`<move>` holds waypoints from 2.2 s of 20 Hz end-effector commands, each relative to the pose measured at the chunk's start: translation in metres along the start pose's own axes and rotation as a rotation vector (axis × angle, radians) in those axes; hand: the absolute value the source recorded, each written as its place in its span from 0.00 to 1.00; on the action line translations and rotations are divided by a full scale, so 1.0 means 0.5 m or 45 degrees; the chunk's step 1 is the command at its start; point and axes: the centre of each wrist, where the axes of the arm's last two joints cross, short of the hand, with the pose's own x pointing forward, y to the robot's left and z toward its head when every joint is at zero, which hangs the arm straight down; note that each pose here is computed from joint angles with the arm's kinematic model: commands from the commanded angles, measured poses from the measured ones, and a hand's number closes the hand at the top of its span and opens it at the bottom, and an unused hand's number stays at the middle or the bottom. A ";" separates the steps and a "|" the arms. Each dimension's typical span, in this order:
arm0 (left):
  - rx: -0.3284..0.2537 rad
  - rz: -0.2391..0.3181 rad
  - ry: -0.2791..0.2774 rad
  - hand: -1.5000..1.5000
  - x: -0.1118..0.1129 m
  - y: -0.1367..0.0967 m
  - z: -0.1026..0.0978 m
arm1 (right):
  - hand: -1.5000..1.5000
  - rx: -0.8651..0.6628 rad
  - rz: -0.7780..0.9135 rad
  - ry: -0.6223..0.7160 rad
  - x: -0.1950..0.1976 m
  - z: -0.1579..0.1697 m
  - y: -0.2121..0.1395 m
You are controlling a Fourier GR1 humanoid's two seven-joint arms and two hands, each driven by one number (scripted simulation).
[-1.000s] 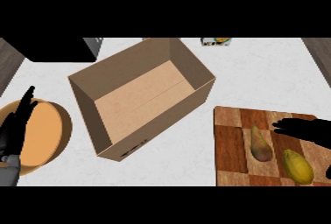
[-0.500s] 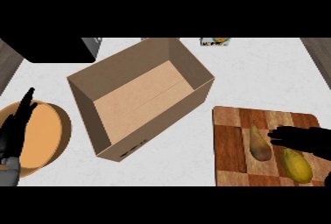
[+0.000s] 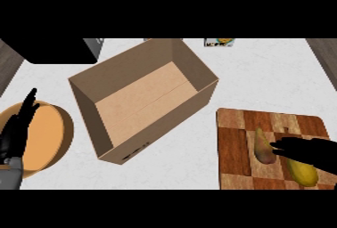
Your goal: Pick the lemon from the cutting board and place it in the cardboard box
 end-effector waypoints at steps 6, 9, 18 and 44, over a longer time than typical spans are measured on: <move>0.001 -0.012 -0.012 0.50 0.005 0.007 -0.022 | 1.00 -0.245 0.085 -0.024 0.012 -0.069 0.042; -0.009 -0.001 -0.006 0.50 0.021 0.033 -0.001 | 1.00 -0.327 0.127 0.001 0.014 -0.093 0.044; 0.034 0.004 0.001 0.50 0.008 0.024 -0.005 | 1.00 -0.692 0.022 0.450 0.023 -0.110 -0.004; -0.035 -0.011 -0.013 0.50 0.000 -0.007 0.015 | 1.00 -1.361 -0.175 0.567 0.507 -0.312 -0.391</move>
